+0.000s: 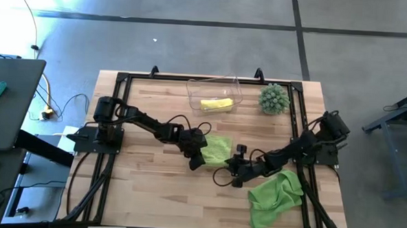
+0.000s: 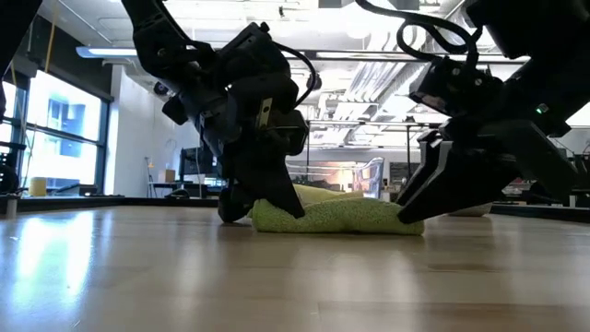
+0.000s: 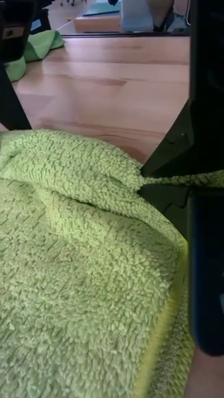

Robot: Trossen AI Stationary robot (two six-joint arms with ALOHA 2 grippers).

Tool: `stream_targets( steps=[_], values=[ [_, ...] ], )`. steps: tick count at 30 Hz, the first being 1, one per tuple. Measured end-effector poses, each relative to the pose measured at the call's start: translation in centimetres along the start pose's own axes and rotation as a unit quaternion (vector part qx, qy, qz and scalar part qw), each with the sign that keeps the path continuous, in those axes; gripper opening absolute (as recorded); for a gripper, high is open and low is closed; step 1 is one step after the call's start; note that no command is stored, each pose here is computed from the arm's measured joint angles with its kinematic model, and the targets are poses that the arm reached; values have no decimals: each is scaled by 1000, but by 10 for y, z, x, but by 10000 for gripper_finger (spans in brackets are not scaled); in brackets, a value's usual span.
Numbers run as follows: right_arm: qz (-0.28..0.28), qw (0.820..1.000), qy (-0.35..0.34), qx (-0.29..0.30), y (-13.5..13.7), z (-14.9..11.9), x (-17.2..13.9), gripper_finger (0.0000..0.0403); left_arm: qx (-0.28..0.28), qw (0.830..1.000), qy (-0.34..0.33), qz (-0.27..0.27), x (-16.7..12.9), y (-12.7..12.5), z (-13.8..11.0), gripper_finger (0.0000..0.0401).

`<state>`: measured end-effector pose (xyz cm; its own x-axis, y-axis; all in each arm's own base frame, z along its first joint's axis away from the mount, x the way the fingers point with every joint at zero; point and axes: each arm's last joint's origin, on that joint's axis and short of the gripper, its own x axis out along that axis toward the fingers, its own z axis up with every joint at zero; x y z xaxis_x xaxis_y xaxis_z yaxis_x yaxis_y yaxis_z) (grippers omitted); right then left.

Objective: Roll microfiber towels into tight, uniform cylinder then place into a basket
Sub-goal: Roll the light green microfiber towel

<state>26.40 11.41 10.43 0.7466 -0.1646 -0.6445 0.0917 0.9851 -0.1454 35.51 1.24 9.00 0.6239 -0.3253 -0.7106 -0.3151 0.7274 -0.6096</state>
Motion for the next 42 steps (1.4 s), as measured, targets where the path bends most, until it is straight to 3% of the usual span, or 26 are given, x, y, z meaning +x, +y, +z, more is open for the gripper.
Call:
stream_targets(
  steps=[3, 6, 13, 16, 21, 26, 28, 31, 35, 38, 42],
  values=[
    [0, 1000, 3, 4, 0, -1, 0, 91, -4, 1000, -4, 0, 0, 0, 1, 8],
    [-1, 1000, 4, 3, 0, -1, 0, 87, -6, 1000, -8, -2, 0, 0, 1, 8],
    [-6, 999, 22, 45, 3, -11, 12, 147, -12, 1000, -9, -3, -1, -1, 2, 34],
    [-13, 997, 30, 75, 3, -16, 16, 154, -3, 1000, -9, -10, -7, -2, 5, 57],
    [-7, 993, 39, 110, 3, -17, 17, 112, 21, 999, 11, -27, -29, -11, 7, 91],
    [-5, 989, 42, 141, 3, -17, 17, 40, 100, 995, 15, -21, -58, -26, 7, 114],
    [-6, 987, 41, 158, 3, -17, 16, 15, 153, 988, 5, -29, -62, -37, 5, 120],
    [-2, 982, 40, 183, 3, -17, 16, 10, 257, 966, -13, -26, -63, -57, -4, 125],
    [15, 974, 45, 220, 2, -15, 18, 17, 381, 922, -42, 56, -52, -76, -21, 129],
    [23, 973, 43, 226, 3, -14, 18, 17, 418, 898, -61, 125, -44, -83, -30, 137],
    [31, 973, 42, 224, 3, -14, 18, 18, 420, 892, -65, 155, -34, -85, -38, 154]
  ],
)
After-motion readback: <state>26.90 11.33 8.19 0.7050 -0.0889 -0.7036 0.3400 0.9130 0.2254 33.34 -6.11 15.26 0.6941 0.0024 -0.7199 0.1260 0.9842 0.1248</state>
